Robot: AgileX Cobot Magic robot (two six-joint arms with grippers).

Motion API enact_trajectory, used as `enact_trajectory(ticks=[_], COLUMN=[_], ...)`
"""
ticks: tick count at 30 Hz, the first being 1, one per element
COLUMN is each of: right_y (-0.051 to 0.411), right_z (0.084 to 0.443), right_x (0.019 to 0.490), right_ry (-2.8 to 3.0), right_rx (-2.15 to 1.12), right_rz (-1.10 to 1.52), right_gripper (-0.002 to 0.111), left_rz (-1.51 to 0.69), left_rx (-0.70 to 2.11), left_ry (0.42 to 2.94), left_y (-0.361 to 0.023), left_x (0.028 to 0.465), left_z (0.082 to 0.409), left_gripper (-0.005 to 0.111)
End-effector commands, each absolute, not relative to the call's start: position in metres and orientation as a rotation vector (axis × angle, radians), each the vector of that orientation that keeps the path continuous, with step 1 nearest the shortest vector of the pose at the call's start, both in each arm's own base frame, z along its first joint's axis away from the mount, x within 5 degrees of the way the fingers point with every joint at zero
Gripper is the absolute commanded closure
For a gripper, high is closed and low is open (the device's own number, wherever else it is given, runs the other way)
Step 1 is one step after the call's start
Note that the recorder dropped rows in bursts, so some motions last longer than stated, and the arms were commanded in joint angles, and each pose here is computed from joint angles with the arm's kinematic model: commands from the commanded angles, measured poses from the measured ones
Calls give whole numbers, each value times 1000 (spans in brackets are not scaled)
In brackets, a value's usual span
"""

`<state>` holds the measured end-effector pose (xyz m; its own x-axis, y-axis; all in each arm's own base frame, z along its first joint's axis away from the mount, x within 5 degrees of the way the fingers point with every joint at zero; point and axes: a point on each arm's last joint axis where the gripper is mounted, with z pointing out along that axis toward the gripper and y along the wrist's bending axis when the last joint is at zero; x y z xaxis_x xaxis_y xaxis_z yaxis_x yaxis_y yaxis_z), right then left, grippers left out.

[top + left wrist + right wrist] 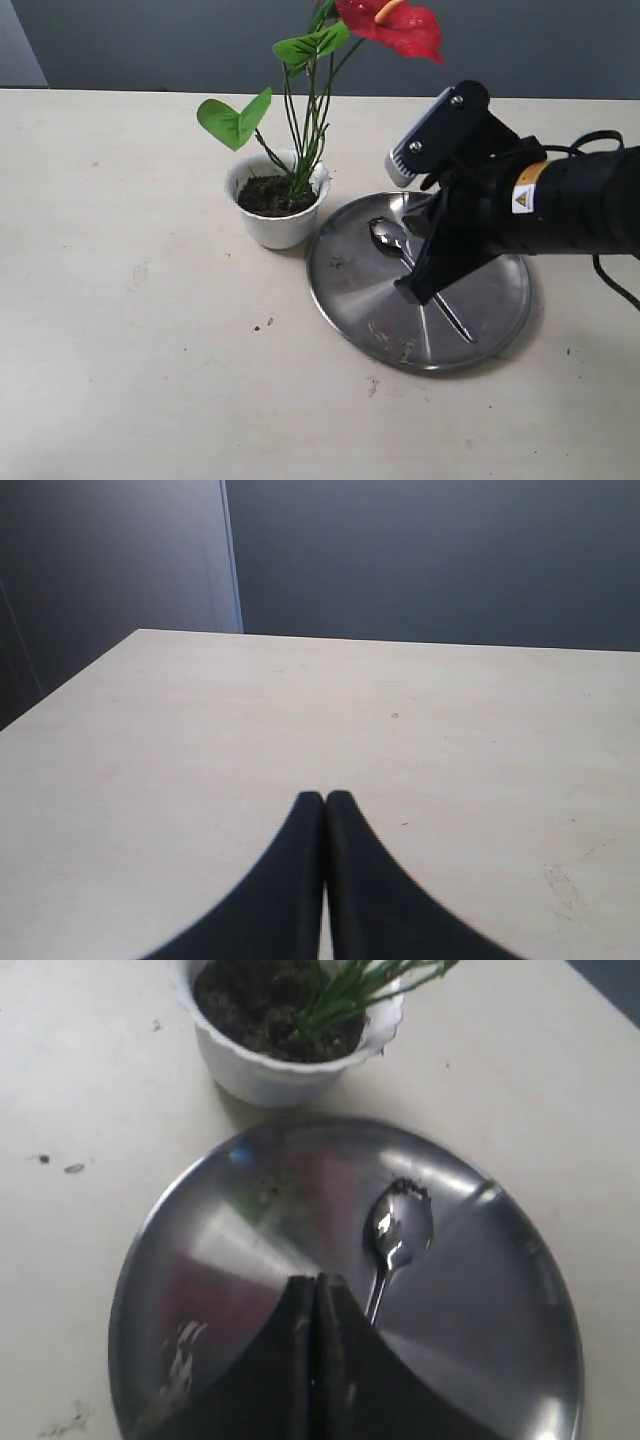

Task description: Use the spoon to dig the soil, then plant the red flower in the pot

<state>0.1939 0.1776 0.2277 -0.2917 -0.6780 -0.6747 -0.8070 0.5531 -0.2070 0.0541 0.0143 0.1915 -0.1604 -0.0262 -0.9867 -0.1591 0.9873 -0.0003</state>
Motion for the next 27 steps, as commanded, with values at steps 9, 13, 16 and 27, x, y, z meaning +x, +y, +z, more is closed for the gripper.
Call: enact_trajectory(ticks=[9, 13, 16, 27], right_y=[110, 98, 91, 64], right_z=[267, 288, 298, 318], right_x=[116, 98, 89, 65], right_ry=[2026, 1942, 1877, 1694], right_rx=[-777, -642, -611, -531], right_rz=[487, 638, 675, 689], right_gripper=[109, 109, 109, 109], left_rz=[114, 114, 114, 115], left_rx=[-136, -136, -136, -137], left_ry=[1724, 1724, 1724, 1726], left_y=[14, 14, 14, 14], left_x=[54, 54, 54, 54], left_z=[191, 191, 191, 191], left_gripper=[106, 106, 106, 106])
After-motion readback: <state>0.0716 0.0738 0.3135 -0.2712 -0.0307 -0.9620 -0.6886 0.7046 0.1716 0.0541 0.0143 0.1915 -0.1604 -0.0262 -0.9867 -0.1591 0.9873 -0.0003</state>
